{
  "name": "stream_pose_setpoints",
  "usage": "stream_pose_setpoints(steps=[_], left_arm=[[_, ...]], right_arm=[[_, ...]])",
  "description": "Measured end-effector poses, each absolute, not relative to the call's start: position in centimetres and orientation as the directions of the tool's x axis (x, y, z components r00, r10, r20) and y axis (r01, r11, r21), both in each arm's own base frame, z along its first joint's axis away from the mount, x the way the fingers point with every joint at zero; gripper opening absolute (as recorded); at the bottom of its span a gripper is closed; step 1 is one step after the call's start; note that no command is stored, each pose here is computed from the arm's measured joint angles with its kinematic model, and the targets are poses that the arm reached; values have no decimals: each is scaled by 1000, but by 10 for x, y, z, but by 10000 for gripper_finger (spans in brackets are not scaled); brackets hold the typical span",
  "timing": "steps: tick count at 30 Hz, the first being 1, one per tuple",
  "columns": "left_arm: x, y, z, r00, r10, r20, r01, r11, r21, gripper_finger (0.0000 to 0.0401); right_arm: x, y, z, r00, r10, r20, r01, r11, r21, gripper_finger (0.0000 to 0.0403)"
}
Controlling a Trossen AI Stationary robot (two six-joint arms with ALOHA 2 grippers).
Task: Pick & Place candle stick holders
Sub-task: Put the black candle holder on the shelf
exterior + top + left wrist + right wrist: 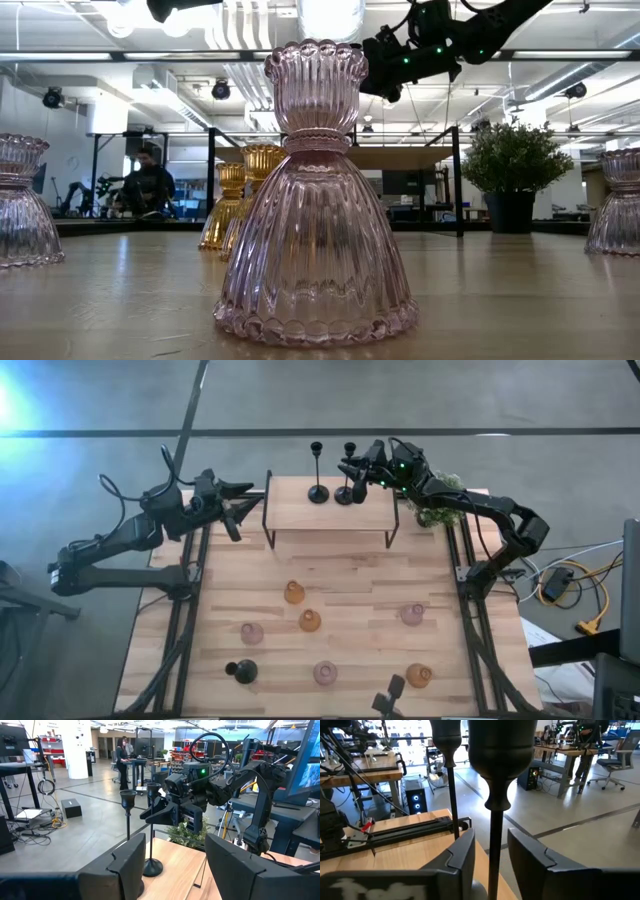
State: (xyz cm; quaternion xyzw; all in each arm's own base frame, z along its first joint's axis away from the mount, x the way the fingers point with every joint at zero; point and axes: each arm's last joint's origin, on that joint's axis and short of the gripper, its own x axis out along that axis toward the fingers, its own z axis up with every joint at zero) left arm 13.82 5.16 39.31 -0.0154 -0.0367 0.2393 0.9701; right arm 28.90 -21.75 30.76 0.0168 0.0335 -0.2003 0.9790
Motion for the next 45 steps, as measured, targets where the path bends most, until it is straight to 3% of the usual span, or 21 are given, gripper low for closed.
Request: stream_pose_setpoints(steps=[12,30,35,38,45], left_arm=[[138,52,393,883,465,63,-464,885,-31,209],[138,51,389,887,462,25,-460,887,-46,208],[136,44,381,955,272,-120,-283,955,-85,207],[128,36,378,957,116,-266,-172,965,-196,205],[110,10,378,851,-75,-521,-182,887,-424,182]], right_arm=[[285,-215,311,915,-393,-94,393,919,-16,183],[228,-172,350,866,-416,-277,405,909,-99,168],[205,-154,363,857,-410,-311,409,910,-70,159],[194,-144,367,853,-405,-329,411,910,-57,152],[180,-133,365,852,-405,-332,420,907,-29,135]])
